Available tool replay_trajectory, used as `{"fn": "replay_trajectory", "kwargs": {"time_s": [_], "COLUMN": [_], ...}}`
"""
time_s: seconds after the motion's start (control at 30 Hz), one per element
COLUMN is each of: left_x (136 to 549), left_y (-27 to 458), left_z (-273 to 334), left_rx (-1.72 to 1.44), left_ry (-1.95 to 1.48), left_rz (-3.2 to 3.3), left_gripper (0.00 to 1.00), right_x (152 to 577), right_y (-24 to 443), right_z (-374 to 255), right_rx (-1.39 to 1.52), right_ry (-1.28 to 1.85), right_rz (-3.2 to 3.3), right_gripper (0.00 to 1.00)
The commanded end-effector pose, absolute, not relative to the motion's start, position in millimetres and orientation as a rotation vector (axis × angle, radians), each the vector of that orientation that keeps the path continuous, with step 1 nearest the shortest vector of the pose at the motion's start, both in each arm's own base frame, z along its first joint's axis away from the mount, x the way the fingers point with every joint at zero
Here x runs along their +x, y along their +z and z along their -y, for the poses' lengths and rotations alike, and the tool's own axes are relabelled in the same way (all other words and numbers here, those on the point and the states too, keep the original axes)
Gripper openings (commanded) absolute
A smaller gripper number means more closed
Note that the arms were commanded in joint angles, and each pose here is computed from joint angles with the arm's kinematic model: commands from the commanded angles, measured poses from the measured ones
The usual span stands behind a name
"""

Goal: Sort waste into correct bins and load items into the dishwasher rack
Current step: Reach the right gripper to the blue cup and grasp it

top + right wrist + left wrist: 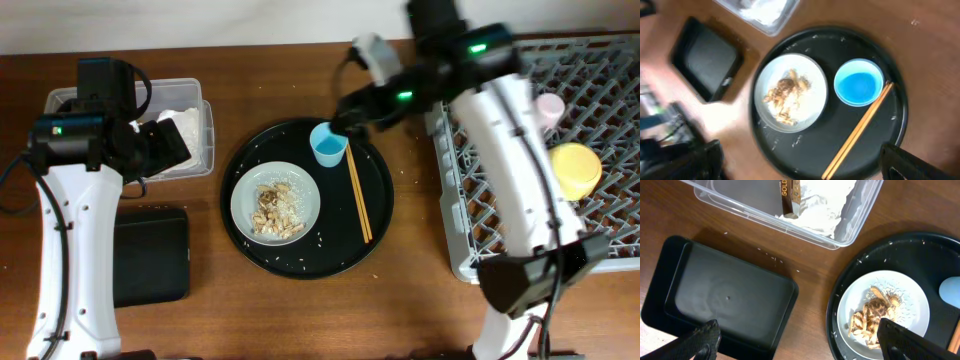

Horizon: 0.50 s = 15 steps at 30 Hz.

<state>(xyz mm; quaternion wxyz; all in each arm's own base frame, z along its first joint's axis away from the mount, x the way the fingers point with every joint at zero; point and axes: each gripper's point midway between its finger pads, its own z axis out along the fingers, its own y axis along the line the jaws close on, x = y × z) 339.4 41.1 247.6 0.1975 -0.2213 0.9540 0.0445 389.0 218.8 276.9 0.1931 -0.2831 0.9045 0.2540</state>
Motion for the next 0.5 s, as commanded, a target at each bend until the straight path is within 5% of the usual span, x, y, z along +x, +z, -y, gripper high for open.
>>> {"fn": "replay_trajectory", "kwargs": {"time_s": [0.0, 0.07, 0.17, 0.47], "left_x": [338.5, 338.5, 338.5, 338.5], "left_y": [248.2, 248.2, 248.2, 248.2], "left_z": [-43.3, -43.2, -43.3, -43.3], "left_rx": [-0.603, -0.603, -0.603, -0.603], "left_ry": [0.144, 0.144, 0.144, 0.144], "left_rz": [-2.672, -2.672, -2.672, -2.672], "left_gripper": [0.99, 0.99, 0.99, 0.99], "right_x": [418.9, 435.7, 452.8, 457.5], "right_y": [227.9, 197.4, 157.9, 64.3], "right_z": [-218.2, -249.2, -266.1, -280.0], "right_rx": [-0.586, -0.541, -0.316, -0.286], "right_ry": [0.125, 0.058, 0.135, 0.114], "right_rz": [-2.665, -2.649, -2.716, -2.858], "right_gripper": [0.99, 1.00, 0.71, 0.64]}}
